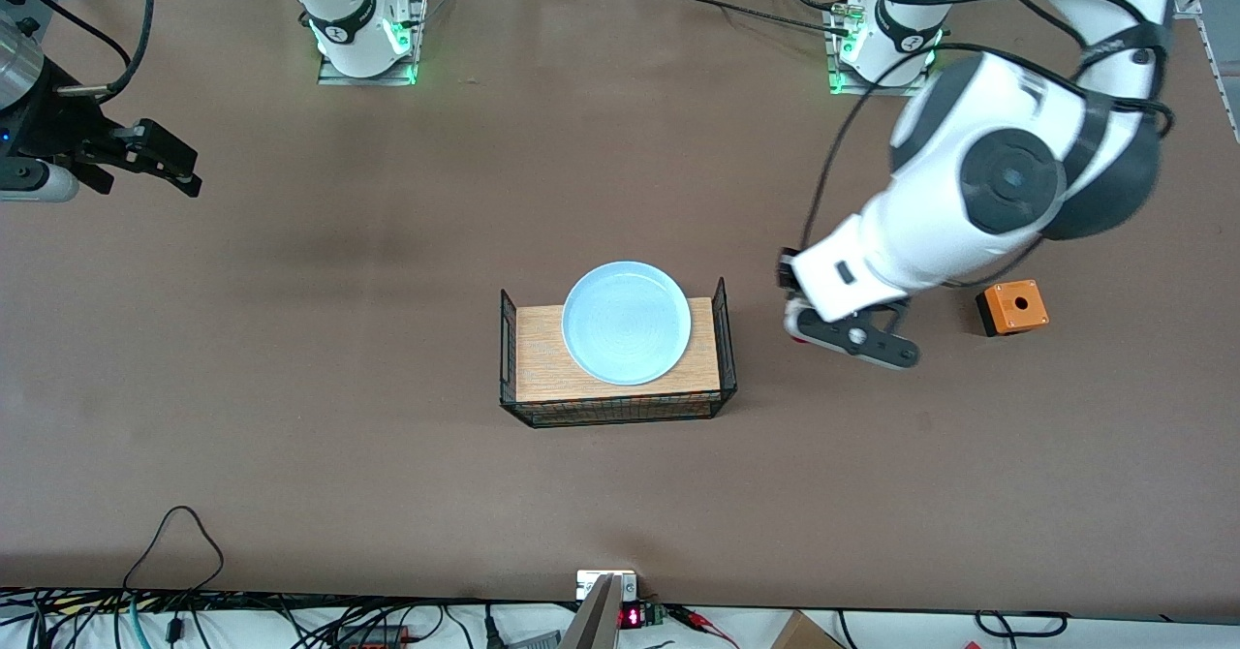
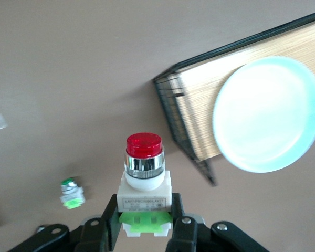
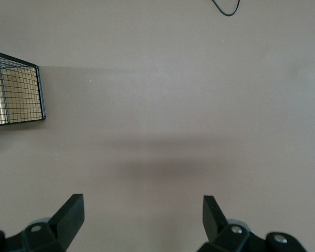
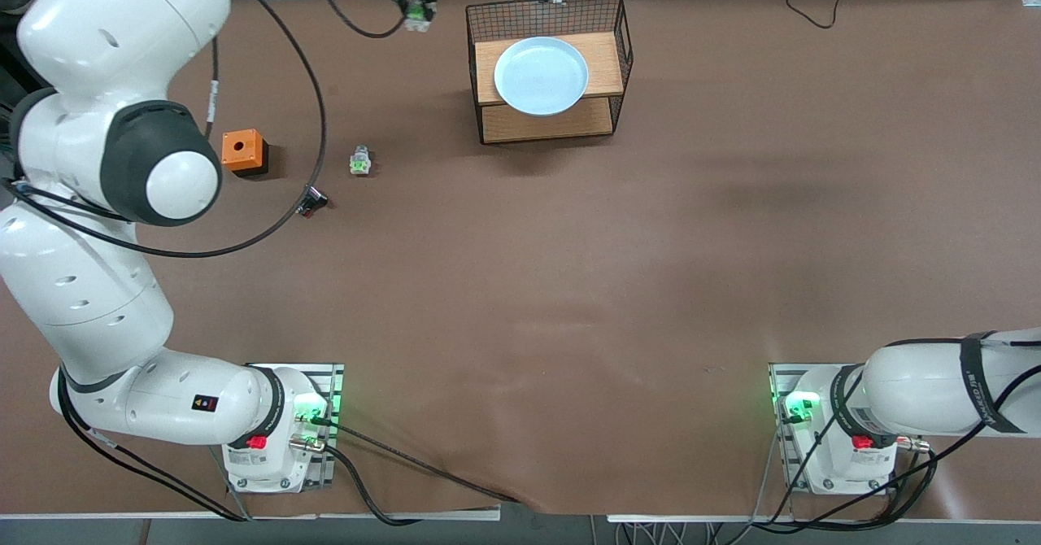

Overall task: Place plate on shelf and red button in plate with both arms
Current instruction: 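Carry the red button over the plate and lower it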

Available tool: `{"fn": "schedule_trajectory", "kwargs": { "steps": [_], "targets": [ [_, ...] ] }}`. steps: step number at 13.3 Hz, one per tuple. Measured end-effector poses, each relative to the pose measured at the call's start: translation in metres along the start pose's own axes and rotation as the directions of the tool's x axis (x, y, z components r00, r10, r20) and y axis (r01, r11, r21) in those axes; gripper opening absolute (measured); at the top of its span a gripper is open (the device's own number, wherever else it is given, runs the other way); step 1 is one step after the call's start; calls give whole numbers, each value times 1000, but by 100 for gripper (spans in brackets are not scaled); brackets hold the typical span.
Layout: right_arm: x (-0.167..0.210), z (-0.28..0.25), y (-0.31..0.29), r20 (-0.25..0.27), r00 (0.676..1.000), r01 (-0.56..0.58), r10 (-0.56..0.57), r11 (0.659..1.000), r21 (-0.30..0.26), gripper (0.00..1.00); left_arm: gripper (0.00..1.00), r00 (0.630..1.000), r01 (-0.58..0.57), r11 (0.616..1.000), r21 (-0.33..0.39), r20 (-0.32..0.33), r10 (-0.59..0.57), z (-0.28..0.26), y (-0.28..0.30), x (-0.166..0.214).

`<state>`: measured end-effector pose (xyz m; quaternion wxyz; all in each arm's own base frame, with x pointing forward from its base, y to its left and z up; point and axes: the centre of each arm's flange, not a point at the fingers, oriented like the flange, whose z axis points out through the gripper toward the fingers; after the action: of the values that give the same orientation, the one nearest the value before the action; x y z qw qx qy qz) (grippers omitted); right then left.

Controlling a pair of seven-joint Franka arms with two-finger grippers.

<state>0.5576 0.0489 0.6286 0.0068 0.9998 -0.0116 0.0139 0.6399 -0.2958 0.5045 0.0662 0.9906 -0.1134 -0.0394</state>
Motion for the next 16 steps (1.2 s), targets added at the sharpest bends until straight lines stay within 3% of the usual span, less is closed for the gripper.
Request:
{"fn": "schedule_trajectory", "kwargs": {
  "steps": [4,6,13,16],
  "targets": [
    [-5,-11,6,-18,1000,-14,15,1000,17,100,41,985,159,986,-55,-56,-162,32,106,-4],
    [-11,-22,8,-38,999,-18,19,1000,17,100,41,977,193,978,-84,-70,-199,58,132,1],
    [2,0,15,-11,999,-31,32,999,20,100,41,972,225,970,-96,-46,-230,132,142,19],
    [2,0,15,-11,999,-32,32,999,20,100,41,975,213,976,-42,-50,-215,163,138,24]
  ]
}}
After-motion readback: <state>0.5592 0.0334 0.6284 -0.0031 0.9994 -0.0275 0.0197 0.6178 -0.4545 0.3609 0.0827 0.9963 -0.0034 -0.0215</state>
